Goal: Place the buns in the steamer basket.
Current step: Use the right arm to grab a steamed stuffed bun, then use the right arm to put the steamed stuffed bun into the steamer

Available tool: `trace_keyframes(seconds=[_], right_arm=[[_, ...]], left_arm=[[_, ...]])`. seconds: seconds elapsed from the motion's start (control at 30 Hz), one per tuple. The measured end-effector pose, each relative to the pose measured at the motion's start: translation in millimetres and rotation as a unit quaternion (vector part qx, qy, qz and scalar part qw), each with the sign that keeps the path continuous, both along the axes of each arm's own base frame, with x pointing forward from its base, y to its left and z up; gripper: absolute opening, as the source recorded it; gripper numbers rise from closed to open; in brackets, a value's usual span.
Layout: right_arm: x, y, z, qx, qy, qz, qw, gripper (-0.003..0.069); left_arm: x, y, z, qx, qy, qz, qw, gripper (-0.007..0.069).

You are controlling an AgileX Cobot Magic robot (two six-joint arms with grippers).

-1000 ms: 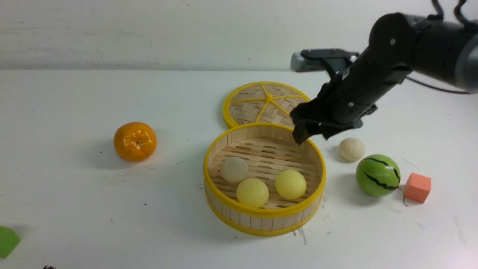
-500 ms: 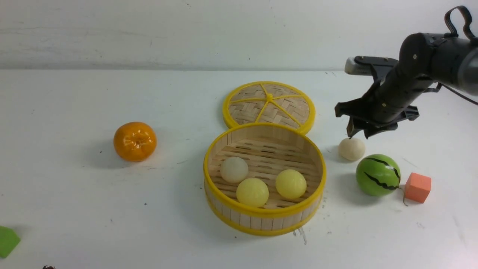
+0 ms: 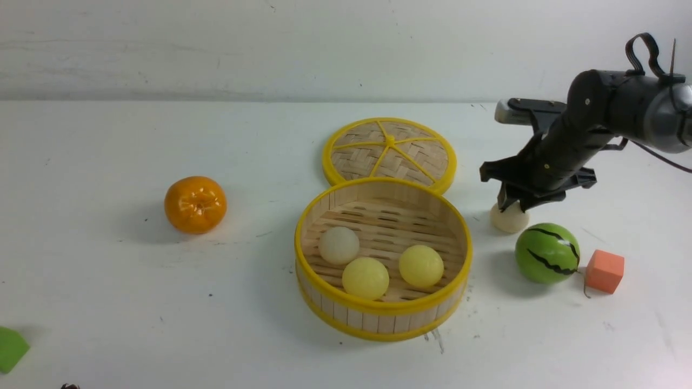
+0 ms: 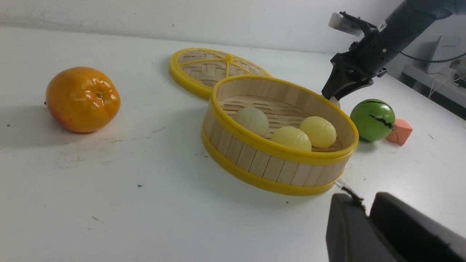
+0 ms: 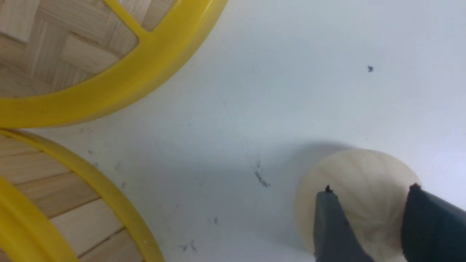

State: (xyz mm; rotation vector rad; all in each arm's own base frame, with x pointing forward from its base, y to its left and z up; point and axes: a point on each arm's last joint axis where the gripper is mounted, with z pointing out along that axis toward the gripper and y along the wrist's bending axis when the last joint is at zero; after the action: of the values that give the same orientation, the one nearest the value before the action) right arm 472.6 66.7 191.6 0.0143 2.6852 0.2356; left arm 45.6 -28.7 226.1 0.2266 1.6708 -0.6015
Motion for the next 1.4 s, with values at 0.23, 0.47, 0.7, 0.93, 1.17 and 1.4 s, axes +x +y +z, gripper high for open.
trace_keyframes(seconds=[0.23, 0.47, 0.7, 0.93, 1.17, 1.4], right_arm=[[0.1, 0.0, -0.5, -0.006, -0.002, 0.013, 1.000, 0.0108], [-10.9, 2.8, 23.5, -0.020, -0.002, 0.064, 0.998, 0.0003], [-46.0, 66.9, 92.8, 0.046, -0.063, 0.156, 0.985, 0.0003], [-45.6, 124.7, 56.4, 0.049, -0.066, 0.206, 0.975, 0.0012], [-31.3, 134.1, 8.1, 0.029, -0.057, 0.203, 0.977, 0.0185], [-59.1, 125.3, 69.2, 0.038, -0.045, 0.212, 0.976, 0.0480]], left_arm=[[0.0, 0.0, 0.0, 0.000, 0.000, 0.000, 1.000, 0.0093], [0.0, 0.0, 0.0, 0.000, 0.000, 0.000, 1.000, 0.0103], [0.0, 0.0, 0.0, 0.000, 0.000, 0.000, 1.000, 0.0111], [0.0, 0.0, 0.0, 0.000, 0.000, 0.000, 1.000, 0.0115], [0.0, 0.0, 0.0, 0.000, 0.000, 0.000, 1.000, 0.0120], [0.0, 0.0, 0.0, 0.000, 0.000, 0.000, 1.000, 0.0123]])
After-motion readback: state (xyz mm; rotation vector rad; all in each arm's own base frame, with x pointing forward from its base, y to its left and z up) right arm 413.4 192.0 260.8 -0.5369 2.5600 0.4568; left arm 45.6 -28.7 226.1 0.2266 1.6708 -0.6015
